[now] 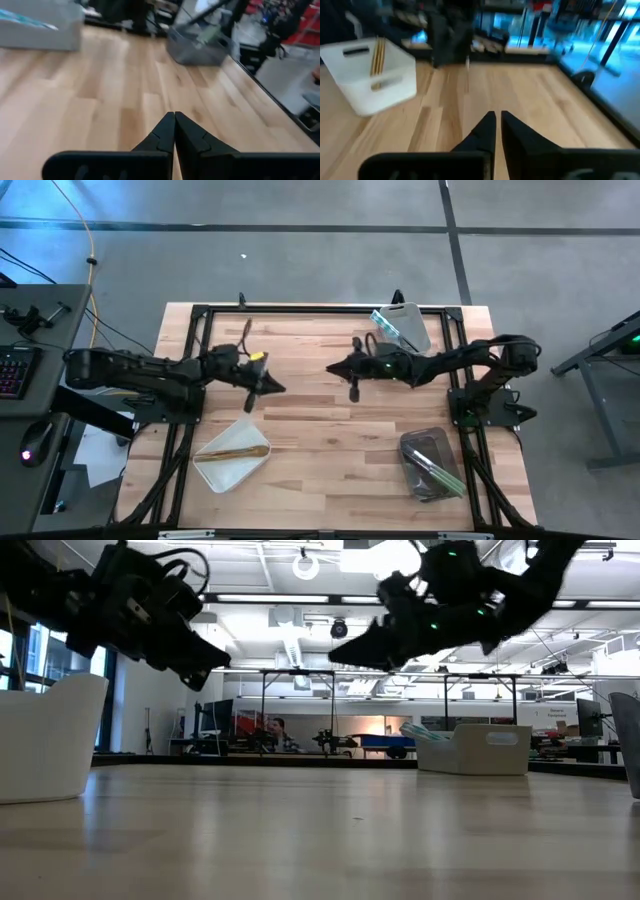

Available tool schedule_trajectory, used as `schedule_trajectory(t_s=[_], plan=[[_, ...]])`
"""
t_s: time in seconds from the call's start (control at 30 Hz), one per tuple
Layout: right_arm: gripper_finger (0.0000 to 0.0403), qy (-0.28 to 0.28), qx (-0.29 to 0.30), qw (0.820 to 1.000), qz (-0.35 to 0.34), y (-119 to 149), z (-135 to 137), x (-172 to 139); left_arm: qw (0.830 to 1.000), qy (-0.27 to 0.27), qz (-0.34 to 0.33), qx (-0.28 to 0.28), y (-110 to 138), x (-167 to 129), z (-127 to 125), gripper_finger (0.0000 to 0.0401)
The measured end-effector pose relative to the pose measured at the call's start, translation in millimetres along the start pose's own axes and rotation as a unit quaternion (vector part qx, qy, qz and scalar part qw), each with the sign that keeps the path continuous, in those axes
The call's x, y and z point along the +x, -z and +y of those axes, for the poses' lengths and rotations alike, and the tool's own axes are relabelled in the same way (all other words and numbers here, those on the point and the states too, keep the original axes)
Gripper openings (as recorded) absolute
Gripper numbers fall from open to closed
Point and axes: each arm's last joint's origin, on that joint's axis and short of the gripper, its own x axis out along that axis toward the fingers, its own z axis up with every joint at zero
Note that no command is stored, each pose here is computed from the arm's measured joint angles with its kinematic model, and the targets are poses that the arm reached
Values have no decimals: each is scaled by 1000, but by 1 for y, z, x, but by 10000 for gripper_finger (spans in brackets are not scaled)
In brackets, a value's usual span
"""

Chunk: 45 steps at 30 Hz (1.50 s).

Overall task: Sort silverware by color (type)
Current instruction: Return to Home Position

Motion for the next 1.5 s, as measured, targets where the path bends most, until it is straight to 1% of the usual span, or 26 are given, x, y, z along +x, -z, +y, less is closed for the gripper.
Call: schedule_trajectory(t_s=[0.1, 0.17, 0.27, 0.37, 0.5, 0.67, 0.77, 0.97, 1.13, 1.3, 1.5], plan=[[3, 5, -4, 999, -40, 14, 1, -14, 1000, -11, -27, 6, 4, -8, 9, 0], [3, 4, -1, 998, -66, 26, 2, -27, 999, -13, -42, 9, 6, -12, 13, 0], [1, 14, 13, 995, -98, 40, 0, -50, 999, -25, -43, 3, 12, -19, 19, 0], [1, 35, 26, 991, -125, 46, 0, -74, 998, -28, -48, 1, 13, -24, 23, 0], [0, 77, 34, 988, -132, 52, 3, -100, 997, -42, -57, 12, 13, -30, 26, 0], [0, 86, 34, 986, -141, 55, 9, -122, 996, -63, -68, 14, 16, -40, 28, 0], [0, 95, 39, 985, -136, 57, 10, -130, 995, -73, -73, 13, 21, -45, 27, 0], [0, 124, 33, 987, -101, 59, 9, -136, 993, -86, -84, -3, 29, -53, 24, 0], [0, 125, 23, 986, -104, 56, 9, -142, 989, -118, -93, -7, 34, -59, 21, 0], [0, 117, 11, 982, -145, 54, 11, -154, 987, -126, -94, 1, 33, -62, 19, 0], [0, 114, 15, 984, -133, 55, 12, -158, 986, -136, -95, 2, 32, -66, 16, 0]])
